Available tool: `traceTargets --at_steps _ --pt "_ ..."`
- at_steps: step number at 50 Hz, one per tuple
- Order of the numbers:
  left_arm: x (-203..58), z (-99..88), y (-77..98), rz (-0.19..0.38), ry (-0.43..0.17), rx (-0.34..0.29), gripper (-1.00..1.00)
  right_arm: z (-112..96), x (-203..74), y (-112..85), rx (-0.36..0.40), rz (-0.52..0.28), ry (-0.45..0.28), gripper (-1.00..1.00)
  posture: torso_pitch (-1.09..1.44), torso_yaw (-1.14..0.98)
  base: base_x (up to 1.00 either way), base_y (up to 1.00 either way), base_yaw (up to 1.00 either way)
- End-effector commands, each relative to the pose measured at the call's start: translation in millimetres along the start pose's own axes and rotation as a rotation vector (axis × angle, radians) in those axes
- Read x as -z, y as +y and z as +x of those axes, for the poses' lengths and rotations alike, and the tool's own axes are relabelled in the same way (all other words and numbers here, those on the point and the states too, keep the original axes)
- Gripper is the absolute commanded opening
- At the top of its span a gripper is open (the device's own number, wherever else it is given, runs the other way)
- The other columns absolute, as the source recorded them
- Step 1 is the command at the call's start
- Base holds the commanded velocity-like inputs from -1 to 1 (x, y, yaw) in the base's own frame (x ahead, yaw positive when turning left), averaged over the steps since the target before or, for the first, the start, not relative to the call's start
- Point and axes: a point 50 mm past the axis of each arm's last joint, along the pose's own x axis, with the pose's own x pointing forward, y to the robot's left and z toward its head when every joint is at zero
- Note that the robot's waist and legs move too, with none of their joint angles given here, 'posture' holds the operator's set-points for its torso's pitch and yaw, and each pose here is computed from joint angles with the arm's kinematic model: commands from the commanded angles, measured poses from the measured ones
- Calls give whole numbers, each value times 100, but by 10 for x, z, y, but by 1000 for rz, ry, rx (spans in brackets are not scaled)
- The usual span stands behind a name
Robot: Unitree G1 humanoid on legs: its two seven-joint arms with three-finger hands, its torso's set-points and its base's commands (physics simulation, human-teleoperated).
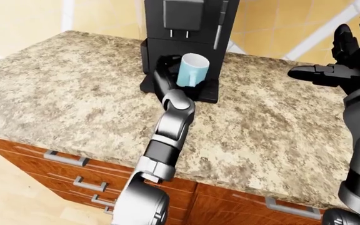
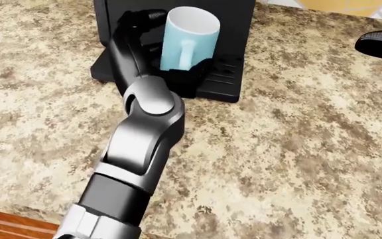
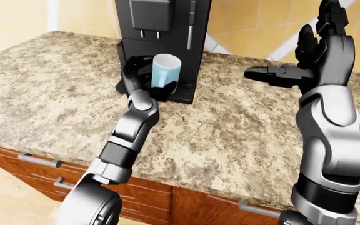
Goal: Pick the mug from under the coffee machine dispenser and place it on the counter.
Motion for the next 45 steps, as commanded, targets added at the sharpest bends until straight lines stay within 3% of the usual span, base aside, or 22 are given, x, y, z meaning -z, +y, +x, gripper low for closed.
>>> traceTargets --at_steps 1,11,18,24,30,37,45 --pt "-240 -65 -25 -28 -67 40 -100 5 -191 -19 7 -5 -90 100 0 0 0 0 0" --pt "-617 -362 248 -117 -84 84 -100 -2 -164 -4 3 -8 -88 100 0 0 0 0 0" --pt "-688 -403 326 -150 -99 87 -100 -6 -164 -5 2 -9 -88 100 0 0 0 0 0" --pt "-653 -367 489 -156 -94 69 -100 -3 -178 -6 3 -9 -90 100 0 0 0 0 0" --pt "-830 -367 709 -181 -119 46 -100 1 -199 -2 1 -10 -92 100 0 0 0 0 0" --pt "-952 -254 972 -196 -163 -5 -100 9 -203 4 0 -13 -93 100 0 0 0 0 0" --pt "-859 -60 1235 -205 -193 -51 -100 20 -224 1 0 -15 -95 100 0 0 0 0 0"
